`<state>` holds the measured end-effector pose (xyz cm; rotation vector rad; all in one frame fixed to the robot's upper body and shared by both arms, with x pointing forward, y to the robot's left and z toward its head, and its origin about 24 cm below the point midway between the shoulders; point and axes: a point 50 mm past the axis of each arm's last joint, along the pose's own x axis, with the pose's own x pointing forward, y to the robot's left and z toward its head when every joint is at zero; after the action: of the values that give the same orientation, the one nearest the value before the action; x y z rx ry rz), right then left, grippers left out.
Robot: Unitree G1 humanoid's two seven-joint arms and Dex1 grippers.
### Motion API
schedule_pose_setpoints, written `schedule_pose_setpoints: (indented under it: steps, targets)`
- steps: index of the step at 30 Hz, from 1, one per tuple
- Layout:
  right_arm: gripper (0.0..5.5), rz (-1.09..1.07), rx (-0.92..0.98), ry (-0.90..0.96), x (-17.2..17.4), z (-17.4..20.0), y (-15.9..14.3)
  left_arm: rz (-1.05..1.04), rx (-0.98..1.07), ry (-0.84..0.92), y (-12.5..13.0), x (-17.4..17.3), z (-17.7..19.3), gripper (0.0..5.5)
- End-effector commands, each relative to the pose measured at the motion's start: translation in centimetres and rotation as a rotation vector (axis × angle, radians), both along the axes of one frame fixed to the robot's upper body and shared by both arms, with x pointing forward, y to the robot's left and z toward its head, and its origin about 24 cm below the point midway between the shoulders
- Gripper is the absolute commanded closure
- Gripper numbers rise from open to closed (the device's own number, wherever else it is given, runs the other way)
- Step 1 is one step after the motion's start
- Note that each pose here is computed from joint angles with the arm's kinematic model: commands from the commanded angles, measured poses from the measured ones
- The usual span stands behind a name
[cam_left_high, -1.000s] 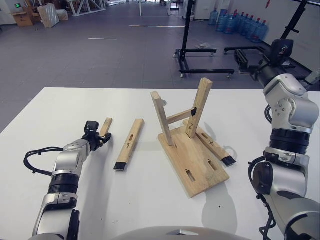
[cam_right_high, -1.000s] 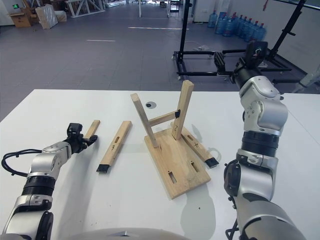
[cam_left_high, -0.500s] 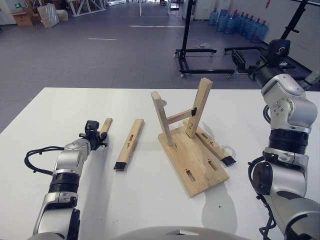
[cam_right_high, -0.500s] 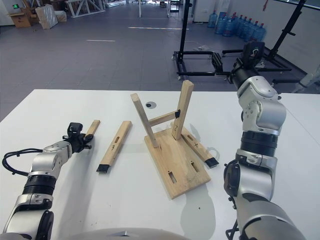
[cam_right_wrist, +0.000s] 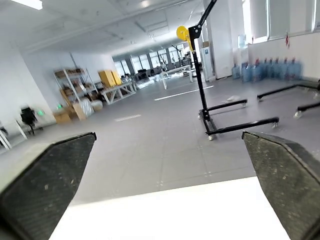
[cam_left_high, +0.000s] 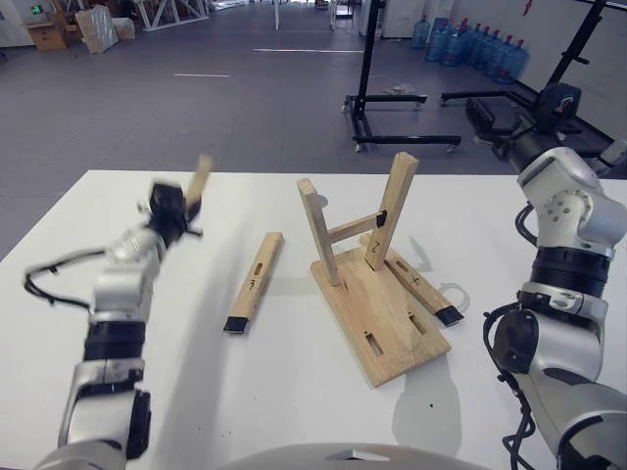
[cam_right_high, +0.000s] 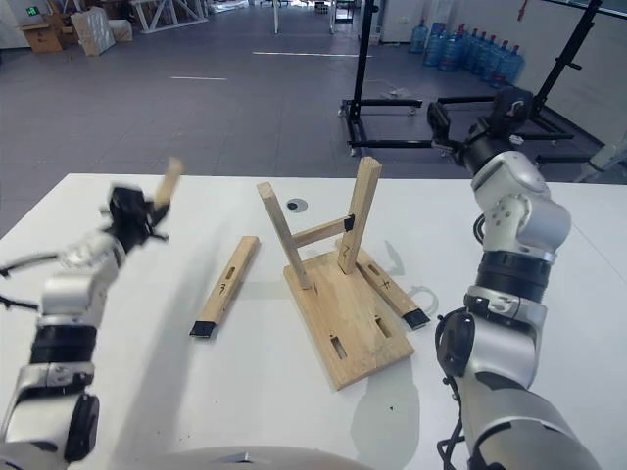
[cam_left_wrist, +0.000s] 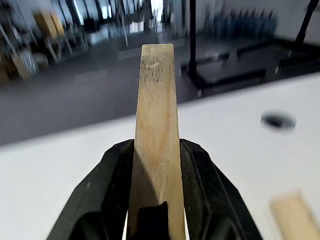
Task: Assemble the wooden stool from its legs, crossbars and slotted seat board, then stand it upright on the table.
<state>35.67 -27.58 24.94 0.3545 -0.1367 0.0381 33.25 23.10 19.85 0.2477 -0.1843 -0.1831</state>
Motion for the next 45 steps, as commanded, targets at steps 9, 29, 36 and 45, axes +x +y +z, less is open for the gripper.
schedule_pose_setpoints:
  steps: [9, 29, 36, 45]
  targets:
    - [0.10, 0.930, 0.471, -0.008, -2.6, 5.3, 14.5, -0.460, -0.064, -0.224, -9.6, -1.8, 5.5, 4.22]
    - [0.10, 0.962, 0.649, 0.041, -3.3, 2.9, 19.1, -0.575, -0.104, -0.086, -12.8, -4.1, 3.1, 4.22]
    - [0.99, 0.948, 0.646, 0.047, -3.2, 2.6, 19.4, -0.581, -0.096, -0.078, -13.0, -4.4, 2.8, 4.22]
    - [2.59, 0.939, 0.655, 0.055, -3.3, 2.2, 19.4, -0.583, -0.089, -0.081, -13.1, -4.4, 2.8, 4.22]
